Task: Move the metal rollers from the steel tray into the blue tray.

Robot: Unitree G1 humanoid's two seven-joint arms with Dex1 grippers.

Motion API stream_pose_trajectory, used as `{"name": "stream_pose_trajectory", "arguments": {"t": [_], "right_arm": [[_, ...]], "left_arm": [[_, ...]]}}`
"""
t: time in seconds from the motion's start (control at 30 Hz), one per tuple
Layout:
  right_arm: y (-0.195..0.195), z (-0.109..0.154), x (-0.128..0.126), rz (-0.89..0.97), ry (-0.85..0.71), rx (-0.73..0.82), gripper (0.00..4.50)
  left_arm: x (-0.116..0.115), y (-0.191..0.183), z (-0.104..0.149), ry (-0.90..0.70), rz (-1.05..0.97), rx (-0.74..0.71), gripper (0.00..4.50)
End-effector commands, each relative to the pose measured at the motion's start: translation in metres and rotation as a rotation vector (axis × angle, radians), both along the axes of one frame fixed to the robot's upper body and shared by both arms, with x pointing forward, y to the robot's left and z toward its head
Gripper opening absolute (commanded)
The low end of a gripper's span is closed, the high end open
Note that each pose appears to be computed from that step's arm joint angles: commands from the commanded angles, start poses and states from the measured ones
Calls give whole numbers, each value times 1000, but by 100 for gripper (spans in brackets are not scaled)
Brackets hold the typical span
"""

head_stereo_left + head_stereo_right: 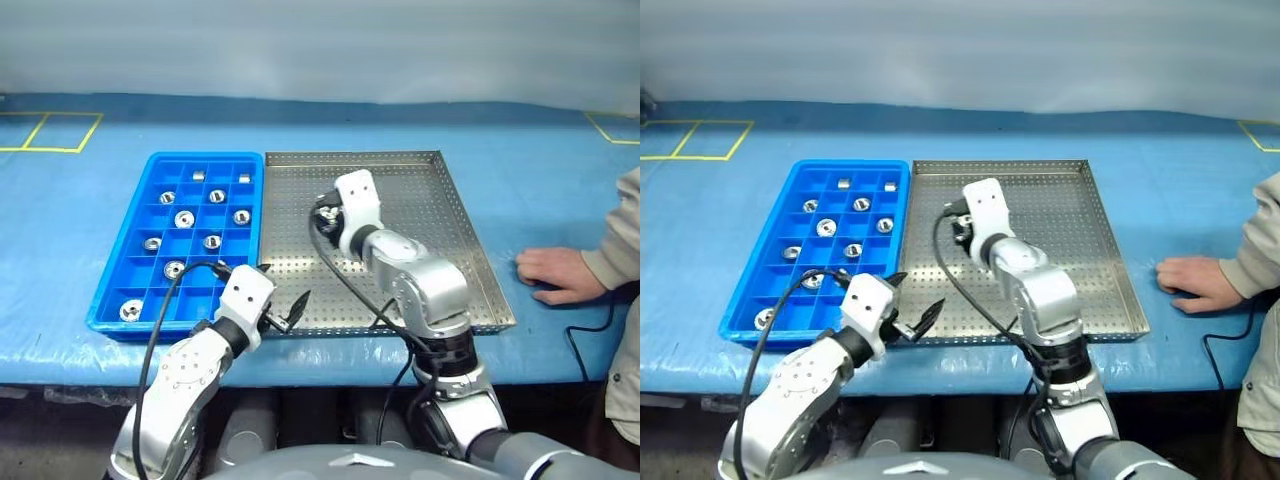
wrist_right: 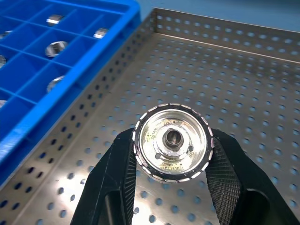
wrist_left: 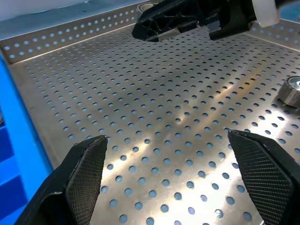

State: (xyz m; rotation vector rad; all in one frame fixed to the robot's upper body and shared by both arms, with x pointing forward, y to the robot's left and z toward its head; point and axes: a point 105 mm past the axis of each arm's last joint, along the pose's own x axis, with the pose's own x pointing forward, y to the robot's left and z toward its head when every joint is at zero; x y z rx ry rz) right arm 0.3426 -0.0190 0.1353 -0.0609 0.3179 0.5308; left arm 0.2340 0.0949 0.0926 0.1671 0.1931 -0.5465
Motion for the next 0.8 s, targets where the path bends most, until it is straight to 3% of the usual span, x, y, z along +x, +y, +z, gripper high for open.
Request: {"name": "stream_pose_trajectory", "arguments": {"t": [0.03, 0.3, 0.6, 0.8], "right_arm": [[35, 21, -8, 145, -61, 35, 170], [76, 11, -28, 327, -27, 24, 170], [82, -22, -34, 394, 70, -31, 170], [88, -27, -39, 441, 88, -39, 170]], "left_arm": [[-7, 6, 16, -63, 28, -6, 450], [-22, 1, 14, -37, 2, -17, 450], [-37, 0, 8, 13, -28, -20, 450], [-46, 15, 3, 45, 14, 10, 450]]}}
